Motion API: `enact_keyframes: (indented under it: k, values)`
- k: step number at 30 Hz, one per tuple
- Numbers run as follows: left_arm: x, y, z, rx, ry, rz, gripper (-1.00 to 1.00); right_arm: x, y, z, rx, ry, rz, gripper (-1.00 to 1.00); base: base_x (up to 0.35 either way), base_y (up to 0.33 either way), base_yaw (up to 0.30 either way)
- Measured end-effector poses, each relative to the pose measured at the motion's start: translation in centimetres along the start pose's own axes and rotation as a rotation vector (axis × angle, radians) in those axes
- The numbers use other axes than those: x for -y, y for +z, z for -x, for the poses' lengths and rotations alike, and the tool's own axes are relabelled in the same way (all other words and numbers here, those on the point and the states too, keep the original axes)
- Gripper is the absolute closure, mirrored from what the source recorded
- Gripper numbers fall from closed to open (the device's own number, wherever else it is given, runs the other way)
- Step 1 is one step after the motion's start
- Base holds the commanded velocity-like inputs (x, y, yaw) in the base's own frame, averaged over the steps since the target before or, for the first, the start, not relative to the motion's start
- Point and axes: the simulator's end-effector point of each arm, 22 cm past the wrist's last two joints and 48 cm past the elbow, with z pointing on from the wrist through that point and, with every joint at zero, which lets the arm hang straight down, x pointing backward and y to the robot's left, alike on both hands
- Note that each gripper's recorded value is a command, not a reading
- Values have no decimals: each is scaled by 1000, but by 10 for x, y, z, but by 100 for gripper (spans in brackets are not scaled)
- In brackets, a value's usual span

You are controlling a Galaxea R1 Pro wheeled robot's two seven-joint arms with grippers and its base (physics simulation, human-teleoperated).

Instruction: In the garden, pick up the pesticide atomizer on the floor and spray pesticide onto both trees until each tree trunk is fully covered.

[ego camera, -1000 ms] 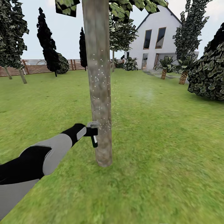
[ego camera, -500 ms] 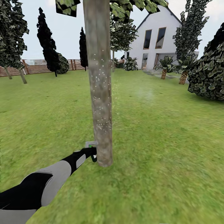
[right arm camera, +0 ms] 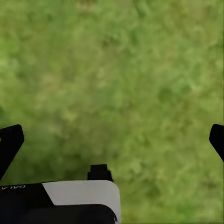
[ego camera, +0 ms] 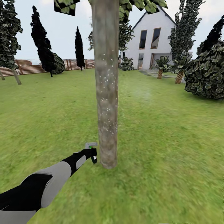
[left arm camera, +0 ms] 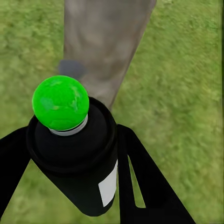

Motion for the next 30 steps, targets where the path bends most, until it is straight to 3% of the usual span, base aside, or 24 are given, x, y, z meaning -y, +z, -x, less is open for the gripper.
enact_keyframes:
  k: [8,14,20,30]
  values:
    - [0,3,-4,-8,-2,0,100,0,1,-3,-7,-2,0,-100,64,330,-240]
    - [1,6,-9,-13,-3,-2,100,-1,2,-7,-17,-3,1,-100,28,82,-188]
    - [0,7,-11,-18,-4,-2,100,-1,2,-8,-18,-2,2,-100,183,274,-58]
    - [0,7,-12,-20,-4,-2,100,-1,2,-8,-19,-3,2,-100,17,346,-130]
